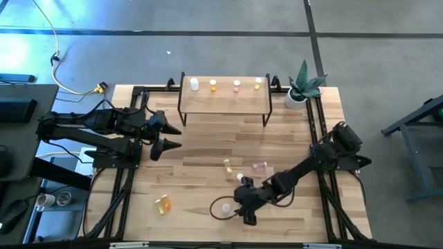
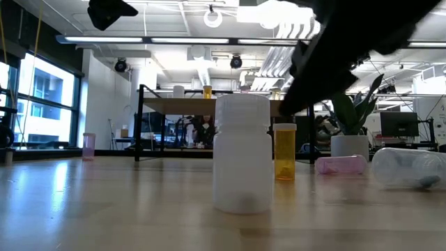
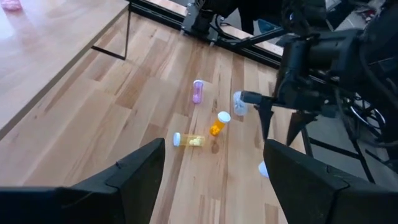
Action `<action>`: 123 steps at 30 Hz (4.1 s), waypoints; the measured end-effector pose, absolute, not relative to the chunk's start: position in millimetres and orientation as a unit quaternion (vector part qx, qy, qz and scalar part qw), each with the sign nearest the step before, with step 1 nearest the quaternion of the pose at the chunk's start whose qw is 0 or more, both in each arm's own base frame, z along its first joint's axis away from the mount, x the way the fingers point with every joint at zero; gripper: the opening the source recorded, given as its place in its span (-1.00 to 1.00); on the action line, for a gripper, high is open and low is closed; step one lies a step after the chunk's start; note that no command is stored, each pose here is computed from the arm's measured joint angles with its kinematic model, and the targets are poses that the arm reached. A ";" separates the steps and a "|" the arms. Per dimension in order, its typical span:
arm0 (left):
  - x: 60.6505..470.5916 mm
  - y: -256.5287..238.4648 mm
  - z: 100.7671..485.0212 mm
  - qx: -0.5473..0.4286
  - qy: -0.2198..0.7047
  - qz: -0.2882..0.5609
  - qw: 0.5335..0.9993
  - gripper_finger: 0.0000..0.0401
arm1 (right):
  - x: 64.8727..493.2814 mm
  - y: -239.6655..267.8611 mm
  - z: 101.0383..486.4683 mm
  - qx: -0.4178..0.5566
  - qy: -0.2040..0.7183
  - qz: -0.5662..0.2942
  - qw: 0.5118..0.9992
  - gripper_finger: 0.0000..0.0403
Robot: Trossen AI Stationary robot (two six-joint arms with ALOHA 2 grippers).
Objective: Pick and place medicine bottles onto shelf by color
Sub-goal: Put the bottom transparent pill bottle aligned with the other transparent pill bottle on the shelf
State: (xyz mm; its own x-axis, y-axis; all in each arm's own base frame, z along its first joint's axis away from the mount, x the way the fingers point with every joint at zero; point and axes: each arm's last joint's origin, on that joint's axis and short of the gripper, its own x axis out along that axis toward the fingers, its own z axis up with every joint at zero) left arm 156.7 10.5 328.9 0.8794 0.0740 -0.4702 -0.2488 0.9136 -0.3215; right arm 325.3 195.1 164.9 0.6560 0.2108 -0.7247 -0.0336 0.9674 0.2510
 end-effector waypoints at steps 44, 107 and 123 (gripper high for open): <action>156.7 10.2 328.8 -0.191 0.232 0.080 0.950 0.31 | 350.0 218.8 104.8 0.106 0.312 0.047 0.943 0.14; 158.5 6.9 324.1 -0.152 0.269 -0.001 0.951 0.31 | 435.9 107.3 227.4 0.225 0.374 0.030 0.899 -0.34; 189.2 32.4 336.5 -0.117 0.385 0.041 0.914 0.29 | 449.8 46.5 275.8 0.242 0.388 0.024 0.889 -0.34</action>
State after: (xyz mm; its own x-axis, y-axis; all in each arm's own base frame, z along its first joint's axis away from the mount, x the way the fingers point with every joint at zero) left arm 189.2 32.4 336.5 0.6994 -0.0144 -0.7146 -0.1655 0.9694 -0.1815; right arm 449.8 46.5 275.8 0.6981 0.2304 -0.6779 0.1452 0.8815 0.4492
